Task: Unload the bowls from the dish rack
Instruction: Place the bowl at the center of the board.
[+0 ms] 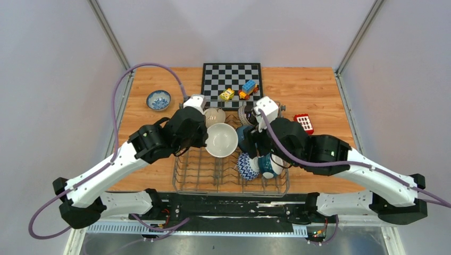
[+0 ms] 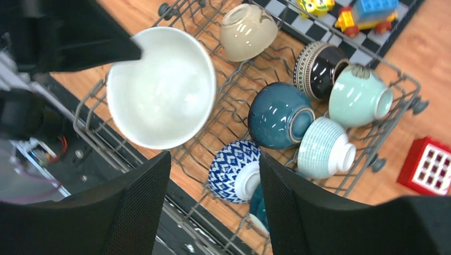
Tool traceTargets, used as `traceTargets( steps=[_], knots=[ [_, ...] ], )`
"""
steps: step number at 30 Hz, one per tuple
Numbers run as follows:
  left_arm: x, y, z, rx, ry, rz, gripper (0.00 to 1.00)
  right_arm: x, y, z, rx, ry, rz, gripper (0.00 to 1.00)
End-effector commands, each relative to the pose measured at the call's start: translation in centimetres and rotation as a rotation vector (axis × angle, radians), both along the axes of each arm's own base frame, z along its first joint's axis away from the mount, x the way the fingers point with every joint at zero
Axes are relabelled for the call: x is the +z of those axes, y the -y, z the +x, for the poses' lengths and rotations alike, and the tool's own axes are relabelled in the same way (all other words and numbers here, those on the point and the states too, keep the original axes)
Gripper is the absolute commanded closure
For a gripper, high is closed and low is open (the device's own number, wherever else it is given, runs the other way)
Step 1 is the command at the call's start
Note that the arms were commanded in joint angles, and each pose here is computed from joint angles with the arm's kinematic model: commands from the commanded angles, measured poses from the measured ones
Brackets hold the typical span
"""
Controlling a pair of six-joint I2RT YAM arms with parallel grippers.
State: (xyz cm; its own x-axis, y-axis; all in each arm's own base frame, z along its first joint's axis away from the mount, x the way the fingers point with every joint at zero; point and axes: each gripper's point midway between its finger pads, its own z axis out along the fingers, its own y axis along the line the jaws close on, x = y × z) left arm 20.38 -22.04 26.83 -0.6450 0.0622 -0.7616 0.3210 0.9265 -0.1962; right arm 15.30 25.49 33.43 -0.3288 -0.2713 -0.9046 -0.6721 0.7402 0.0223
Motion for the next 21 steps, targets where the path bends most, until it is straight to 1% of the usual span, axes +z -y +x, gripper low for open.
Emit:
traceTargets(
  steps=[1, 4, 6, 10, 15, 21],
  knots=[
    [2.2, -0.2, 1.0, 0.189, 0.039, -0.23, 1.0, -1.1, 0.1, 1.8, -0.208, -0.165, 0.175, 0.35],
    [1.8, -0.5, 0.8, 0.246, 0.01, -0.268, 1.0, -1.5, -1.1, 2.6, -0.222, -0.213, 0.225, 0.37],
    [1.5, -0.9, 0.7, 0.291, -0.012, -0.282, 1.0, -1.8, -2.0, 2.9, -0.218, -0.228, 0.232, 0.38],
    [1.0, -1.4, 0.6, 0.351, -0.041, -0.286, 1.0, -2.7, -3.4, 3.5, -0.216, -0.257, 0.213, 0.38],
    [0.9, -2.5, 0.6, 0.414, -0.035, -0.297, 1.0, -4.2, -4.4, 4.5, -0.236, -0.283, 0.177, 0.39],
    [0.2, -3.7, 0.6, 0.469, -0.042, -0.259, 1.0, -5.5, -5.3, 5.3, -0.25, -0.306, 0.149, 0.43]
  ],
)
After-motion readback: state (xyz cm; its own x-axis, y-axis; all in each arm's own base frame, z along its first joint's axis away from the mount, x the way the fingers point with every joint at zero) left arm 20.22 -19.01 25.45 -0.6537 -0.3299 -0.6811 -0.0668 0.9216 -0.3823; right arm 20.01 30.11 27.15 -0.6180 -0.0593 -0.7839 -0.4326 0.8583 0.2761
